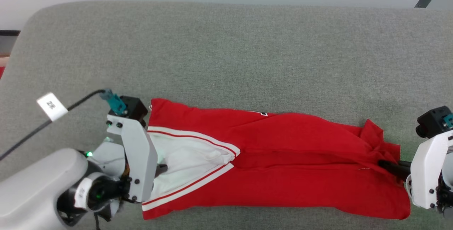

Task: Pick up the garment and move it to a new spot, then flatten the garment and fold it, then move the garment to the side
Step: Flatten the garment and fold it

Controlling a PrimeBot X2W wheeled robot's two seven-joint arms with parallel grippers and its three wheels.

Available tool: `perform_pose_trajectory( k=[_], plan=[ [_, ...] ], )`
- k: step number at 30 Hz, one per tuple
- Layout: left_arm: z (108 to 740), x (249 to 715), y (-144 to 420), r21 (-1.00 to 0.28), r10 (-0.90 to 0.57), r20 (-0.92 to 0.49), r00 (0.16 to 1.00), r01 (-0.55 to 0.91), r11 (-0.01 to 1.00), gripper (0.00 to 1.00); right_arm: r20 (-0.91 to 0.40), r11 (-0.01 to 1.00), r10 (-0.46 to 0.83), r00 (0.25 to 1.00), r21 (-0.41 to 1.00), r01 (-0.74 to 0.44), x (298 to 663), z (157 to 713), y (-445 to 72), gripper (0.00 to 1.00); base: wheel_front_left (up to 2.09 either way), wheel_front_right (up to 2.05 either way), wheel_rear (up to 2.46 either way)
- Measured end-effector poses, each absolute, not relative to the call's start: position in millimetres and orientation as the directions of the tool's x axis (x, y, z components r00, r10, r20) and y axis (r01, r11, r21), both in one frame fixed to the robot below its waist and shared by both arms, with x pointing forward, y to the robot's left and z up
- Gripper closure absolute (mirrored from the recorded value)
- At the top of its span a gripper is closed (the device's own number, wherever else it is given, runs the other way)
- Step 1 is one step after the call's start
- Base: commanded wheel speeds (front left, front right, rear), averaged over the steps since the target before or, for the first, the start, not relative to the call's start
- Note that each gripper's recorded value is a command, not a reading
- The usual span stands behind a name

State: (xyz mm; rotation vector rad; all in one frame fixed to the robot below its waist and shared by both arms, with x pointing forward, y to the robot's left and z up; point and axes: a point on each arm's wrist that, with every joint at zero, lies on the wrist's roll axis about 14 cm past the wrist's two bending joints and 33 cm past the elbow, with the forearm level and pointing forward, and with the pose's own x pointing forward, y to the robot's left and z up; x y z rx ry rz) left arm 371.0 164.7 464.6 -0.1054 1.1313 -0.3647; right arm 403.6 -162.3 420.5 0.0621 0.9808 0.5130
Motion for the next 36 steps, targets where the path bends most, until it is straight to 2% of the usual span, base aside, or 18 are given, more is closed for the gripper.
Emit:
perform_pose_trajectory(
  k=[4, 5, 6, 7, 8, 9, 10, 17, 20, 29, 36],
  plan=[
    [455.8, 366.6, 161.7, -0.271, -0.338, -0.875, 0.346, 0.228, 0.935, 1.00, -0.782, 0.883, 0.439, 0.442, 0.284, -0.375, 401.0, 419.8, -160.1, 1.00, 0.00, 0.00, 0.00],
    [455.3, 366.3, 159.9, -0.272, -0.344, -0.873, 0.345, 0.239, 0.932, 0.69, -0.785, 0.885, 0.435, 0.442, 0.280, -0.373, 400.0, 419.7, -160.5, 1.00, 0.00, 0.00, 0.00],
    [455.6, 367.8, 158.9, -0.271, -0.346, -0.869, 0.353, 0.245, 0.931, 0.54, -0.786, 0.887, 0.430, 0.443, 0.278, -0.369, 399.4, 419.8, -161.0, 0.90, 0.00, 0.00, 0.00],
    [456.4, 369.6, 157.8, -0.274, -0.350, -0.865, 0.359, 0.246, 0.930, 0.47, -0.785, 0.888, 0.429, 0.447, 0.277, -0.367, 399.3, 420.7, -160.7, 0.62, 0.00, 0.00, 0.00],
    [456.7, 370.3, 157.2, -0.274, -0.351, -0.863, 0.364, 0.248, 0.929, 0.25, -0.783, 0.890, 0.427, 0.452, 0.275, -0.365, 399.9, 422.4, -160.7, 0.51, 0.00, 0.00, 0.00],
    [457.0, 370.4, 157.4, -0.270, -0.351, -0.862, 0.366, 0.255, 0.929, 0.00, -0.781, 0.891, 0.426, 0.456, 0.273, -0.364, 400.2, 424.5, -160.9, 0.23, 0.00, 0.00, 0.00],
    [458.1, 370.8, 157.7, -0.268, -0.350, -0.860, 0.372, 0.255, 0.929, 0.00, -0.780, 0.891, 0.425, 0.460, 0.271, -0.364, 400.1, 426.7, -160.5, 0.00, 0.00, 0.00, 0.00],
    [469.5, 363.3, 154.3, -0.280, -0.368, -0.841, 0.396, 0.264, 0.923, 0.00, -0.759, 0.891, 0.431, 0.488, 0.273, -0.363, 392.3, 441.3, -156.8, 0.00, 0.00, 0.00, 0.00],
    [476.4, 361.1, 155.3, -0.278, -0.373, -0.822, 0.431, 0.268, 0.922, 0.00, -0.742, 0.892, 0.430, 0.514, 0.263, -0.367, 388.7, 449.9, -155.7, 0.00, 0.00, 0.00, 0.00],
    [497.3, 363.8, 163.3, -0.247, -0.367, -0.696, 0.617, 0.274, 0.929, 0.00, -0.601, 0.892, 0.450, 0.660, 0.266, -0.365, 386.8, 484.0, -148.8, 0.00, 0.00, 0.00, 0.00],
    [505.4, 359.9, 178.5, -0.219, -0.325, -0.557, 0.764, 0.243, 0.945, 0.00, -0.524, 0.897, 0.442, 0.728, 0.279, -0.344, 373.3, 492.6, -150.7, 0.00, 0.00, 0.00, 0.00]
  ],
)
